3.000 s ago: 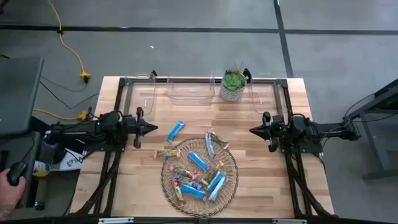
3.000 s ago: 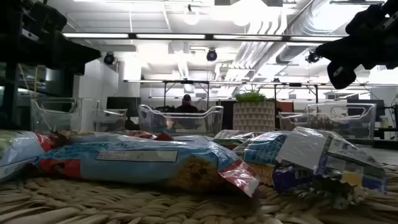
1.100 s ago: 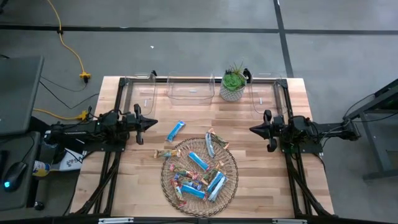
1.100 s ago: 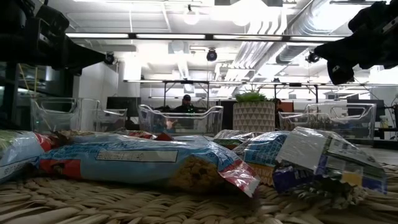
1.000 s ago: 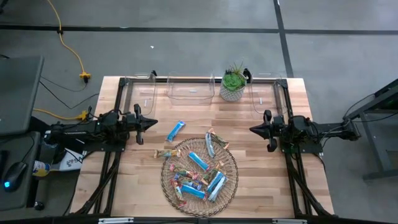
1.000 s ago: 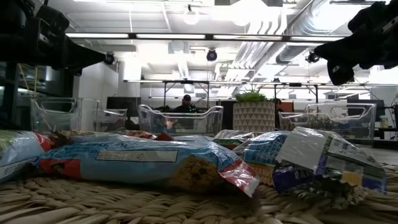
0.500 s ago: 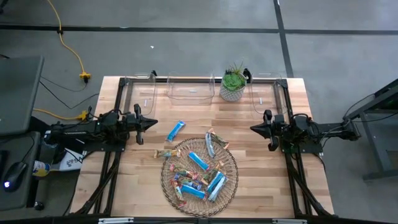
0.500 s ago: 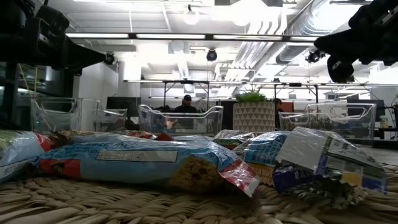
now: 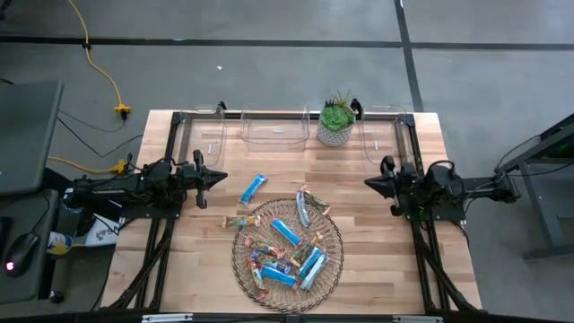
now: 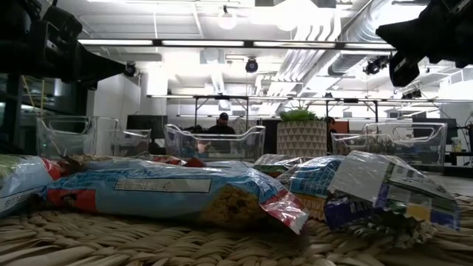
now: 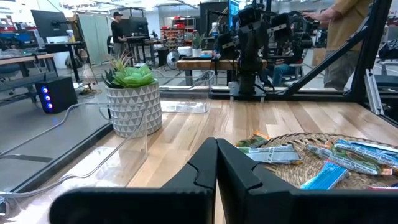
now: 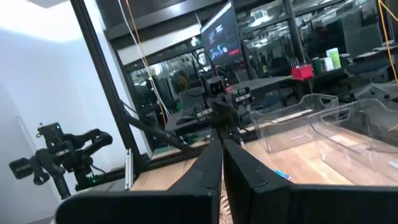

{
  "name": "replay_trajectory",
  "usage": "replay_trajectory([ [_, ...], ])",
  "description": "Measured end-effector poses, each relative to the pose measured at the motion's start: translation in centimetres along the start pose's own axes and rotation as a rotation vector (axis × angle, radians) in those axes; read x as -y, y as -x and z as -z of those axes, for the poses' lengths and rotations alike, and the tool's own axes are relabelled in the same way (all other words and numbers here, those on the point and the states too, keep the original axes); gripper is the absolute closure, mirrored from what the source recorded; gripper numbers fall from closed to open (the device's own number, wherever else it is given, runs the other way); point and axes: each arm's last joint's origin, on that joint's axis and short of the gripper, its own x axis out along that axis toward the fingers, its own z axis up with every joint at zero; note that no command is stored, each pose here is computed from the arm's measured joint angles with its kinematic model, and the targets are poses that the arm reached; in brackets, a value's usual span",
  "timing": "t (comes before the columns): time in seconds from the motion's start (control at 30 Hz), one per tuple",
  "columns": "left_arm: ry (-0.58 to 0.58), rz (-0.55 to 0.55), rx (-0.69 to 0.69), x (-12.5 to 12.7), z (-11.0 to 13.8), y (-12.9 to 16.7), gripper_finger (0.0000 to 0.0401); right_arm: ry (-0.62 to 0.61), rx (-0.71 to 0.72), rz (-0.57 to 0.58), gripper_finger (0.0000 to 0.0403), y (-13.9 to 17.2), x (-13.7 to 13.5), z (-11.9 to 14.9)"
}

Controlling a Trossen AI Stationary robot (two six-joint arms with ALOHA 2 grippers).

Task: Pick and place Granola Bars by type
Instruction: Put the yellow granola bar into the right transparent bin

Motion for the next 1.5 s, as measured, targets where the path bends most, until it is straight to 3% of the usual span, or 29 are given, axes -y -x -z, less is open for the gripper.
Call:
replay_trajectory([
  [0.4,0.0,0.0,0.0,0.0,0.0,0.0,0.0398,0.145,0.157,0.008,0.0402,-0.2,-2.2,-7.2],
  [0.67,0.0,0.0,0.0,0.0,0.0,0.0,0.0398,0.247,0.128,0.072,0.0402,-3.9,-4.3,-13.4],
  [0.83,0.0,0.0,0.0,0.0,0.0,0.0,0.0398,0.291,0.028,0.158,0.0402,-7.4,-5.2,-16.1],
  [1.13,0.0,0.0,0.0,0.0,0.0,0.0,0.0398,0.273,-0.311,0.489,0.0402,-14.2,-5.7,-18.2],
  [1.33,0.0,0.0,0.0,0.0,0.0,0.0,0.0398,0.303,-0.388,0.605,0.0402,-17.9,-5.8,-20.7],
  [1.5,0.0,0.0,0.0,0.0,0.0,0.0,0.0398,0.245,-0.403,0.646,0.0402,-20.0,-5.4,-23.2],
])
